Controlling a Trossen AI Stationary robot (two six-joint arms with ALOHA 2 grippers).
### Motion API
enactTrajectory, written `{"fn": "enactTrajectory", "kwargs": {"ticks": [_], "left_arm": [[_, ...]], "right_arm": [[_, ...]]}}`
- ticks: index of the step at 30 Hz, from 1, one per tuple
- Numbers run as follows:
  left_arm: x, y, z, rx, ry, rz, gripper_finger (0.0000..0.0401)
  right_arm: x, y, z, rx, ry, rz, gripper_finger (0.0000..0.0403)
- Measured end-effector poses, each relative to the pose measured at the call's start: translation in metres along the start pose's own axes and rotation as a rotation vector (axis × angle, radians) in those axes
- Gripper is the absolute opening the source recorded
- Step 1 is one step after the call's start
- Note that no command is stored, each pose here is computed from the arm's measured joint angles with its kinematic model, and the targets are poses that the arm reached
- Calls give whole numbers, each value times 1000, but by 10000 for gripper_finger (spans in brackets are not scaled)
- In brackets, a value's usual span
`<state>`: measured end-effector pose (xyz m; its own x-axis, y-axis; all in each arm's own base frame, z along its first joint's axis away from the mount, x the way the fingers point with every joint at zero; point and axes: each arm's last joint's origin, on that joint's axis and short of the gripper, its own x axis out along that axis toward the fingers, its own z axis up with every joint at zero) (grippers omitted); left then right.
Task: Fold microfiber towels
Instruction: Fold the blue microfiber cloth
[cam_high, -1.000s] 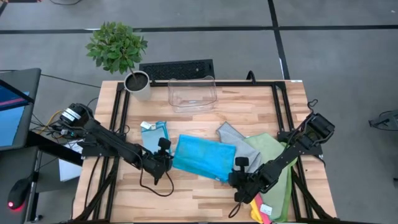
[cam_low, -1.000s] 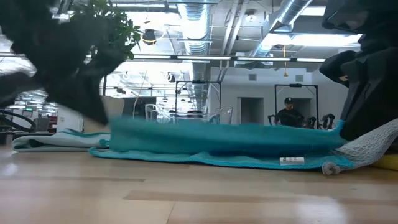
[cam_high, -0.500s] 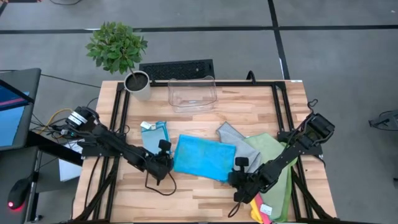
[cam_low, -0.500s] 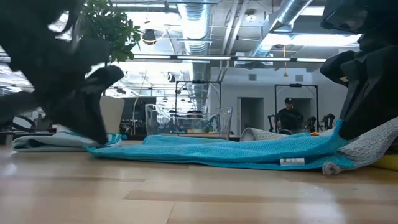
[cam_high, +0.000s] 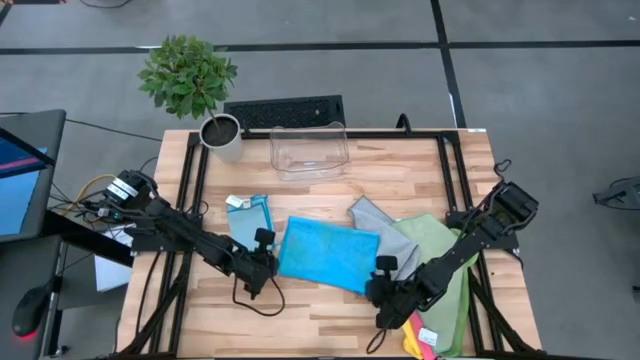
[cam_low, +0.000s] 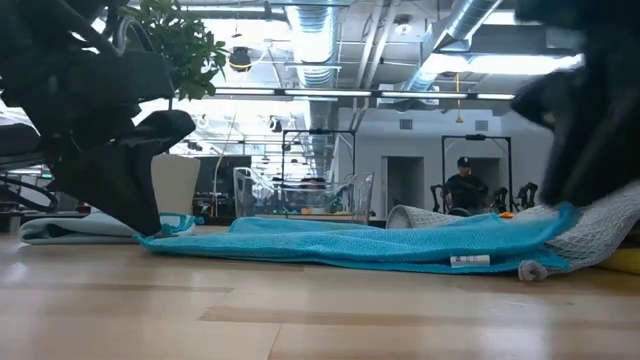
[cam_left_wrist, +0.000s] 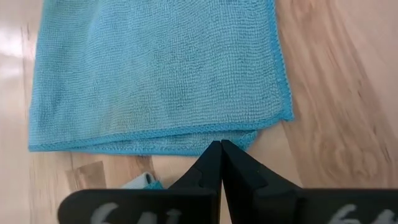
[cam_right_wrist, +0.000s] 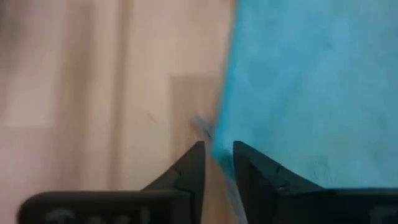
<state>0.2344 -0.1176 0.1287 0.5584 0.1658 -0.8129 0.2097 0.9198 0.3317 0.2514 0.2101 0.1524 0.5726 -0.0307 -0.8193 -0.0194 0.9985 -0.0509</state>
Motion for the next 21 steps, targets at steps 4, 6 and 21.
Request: {"fn": "enactTrajectory", "kwargs": {"ticks": [4,6,21], "left_arm": [[1,0,-1,-13,-17,-2,0],[2,-1,-2,-23,-33,-3,0],[8,-3,-14,-118,-67,-16,0]], "right_arm": [[-15,6,27,-50,-65,29,149],[-20,6,40,-80,-92,13,162],[32,-84,117,-214,-311,-148,165]]}}
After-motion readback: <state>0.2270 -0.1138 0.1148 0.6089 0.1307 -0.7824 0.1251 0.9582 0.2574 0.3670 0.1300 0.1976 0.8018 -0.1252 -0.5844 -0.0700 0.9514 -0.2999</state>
